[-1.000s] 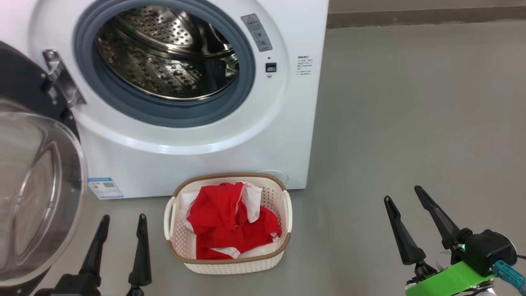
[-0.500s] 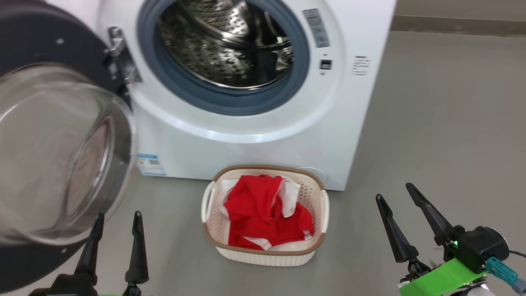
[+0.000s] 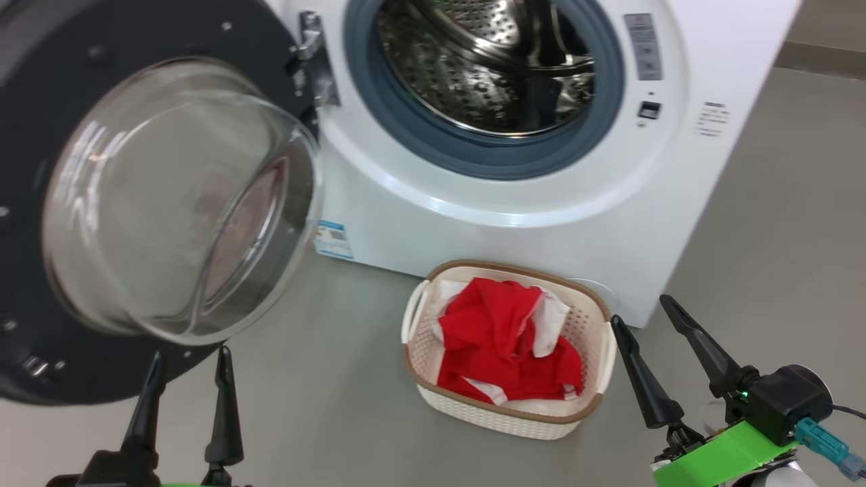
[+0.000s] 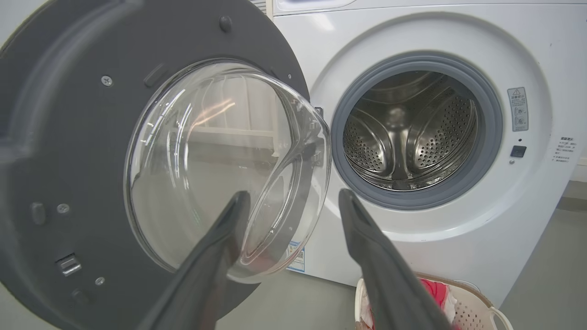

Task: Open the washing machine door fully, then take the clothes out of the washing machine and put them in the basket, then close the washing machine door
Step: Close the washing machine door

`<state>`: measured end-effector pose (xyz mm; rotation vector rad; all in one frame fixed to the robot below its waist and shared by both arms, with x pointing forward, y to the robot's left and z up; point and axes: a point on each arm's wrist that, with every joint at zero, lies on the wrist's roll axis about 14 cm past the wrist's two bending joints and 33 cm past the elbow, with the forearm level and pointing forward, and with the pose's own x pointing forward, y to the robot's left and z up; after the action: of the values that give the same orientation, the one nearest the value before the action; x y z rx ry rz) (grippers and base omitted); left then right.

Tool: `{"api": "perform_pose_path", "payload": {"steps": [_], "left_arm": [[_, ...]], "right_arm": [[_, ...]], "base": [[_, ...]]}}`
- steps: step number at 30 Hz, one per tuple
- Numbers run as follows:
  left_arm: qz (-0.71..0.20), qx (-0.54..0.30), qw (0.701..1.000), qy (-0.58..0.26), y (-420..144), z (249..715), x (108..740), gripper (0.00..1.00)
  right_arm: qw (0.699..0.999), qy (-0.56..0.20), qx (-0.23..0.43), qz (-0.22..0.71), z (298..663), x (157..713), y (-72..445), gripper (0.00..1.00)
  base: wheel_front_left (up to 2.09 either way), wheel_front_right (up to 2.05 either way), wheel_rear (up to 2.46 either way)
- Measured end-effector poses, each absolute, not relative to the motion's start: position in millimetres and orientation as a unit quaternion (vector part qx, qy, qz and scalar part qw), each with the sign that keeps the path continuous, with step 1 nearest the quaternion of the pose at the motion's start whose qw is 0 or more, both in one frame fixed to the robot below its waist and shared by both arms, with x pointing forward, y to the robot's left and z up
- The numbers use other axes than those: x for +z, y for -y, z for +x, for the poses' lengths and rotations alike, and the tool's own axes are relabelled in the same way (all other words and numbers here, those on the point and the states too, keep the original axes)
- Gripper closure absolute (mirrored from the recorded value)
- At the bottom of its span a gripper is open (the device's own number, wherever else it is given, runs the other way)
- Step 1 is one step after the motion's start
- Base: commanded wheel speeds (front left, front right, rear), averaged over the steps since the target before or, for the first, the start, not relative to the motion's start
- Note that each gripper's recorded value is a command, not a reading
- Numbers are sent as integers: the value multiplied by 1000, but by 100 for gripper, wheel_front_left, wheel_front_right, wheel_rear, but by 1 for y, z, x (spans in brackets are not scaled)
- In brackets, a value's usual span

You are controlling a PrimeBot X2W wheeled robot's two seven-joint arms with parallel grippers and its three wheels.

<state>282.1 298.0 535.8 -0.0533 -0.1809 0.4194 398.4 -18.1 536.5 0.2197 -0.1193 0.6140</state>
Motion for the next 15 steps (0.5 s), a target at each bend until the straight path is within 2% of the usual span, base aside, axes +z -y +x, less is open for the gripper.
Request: {"api": "perform_pose_path", "payload": {"steps": [15], "left_arm": [[-16,279,955,102,-330,234,543,0]], "right_arm": [[917,62,378,112,391,545,-38,0]], "base": [[0,0,0]]}}
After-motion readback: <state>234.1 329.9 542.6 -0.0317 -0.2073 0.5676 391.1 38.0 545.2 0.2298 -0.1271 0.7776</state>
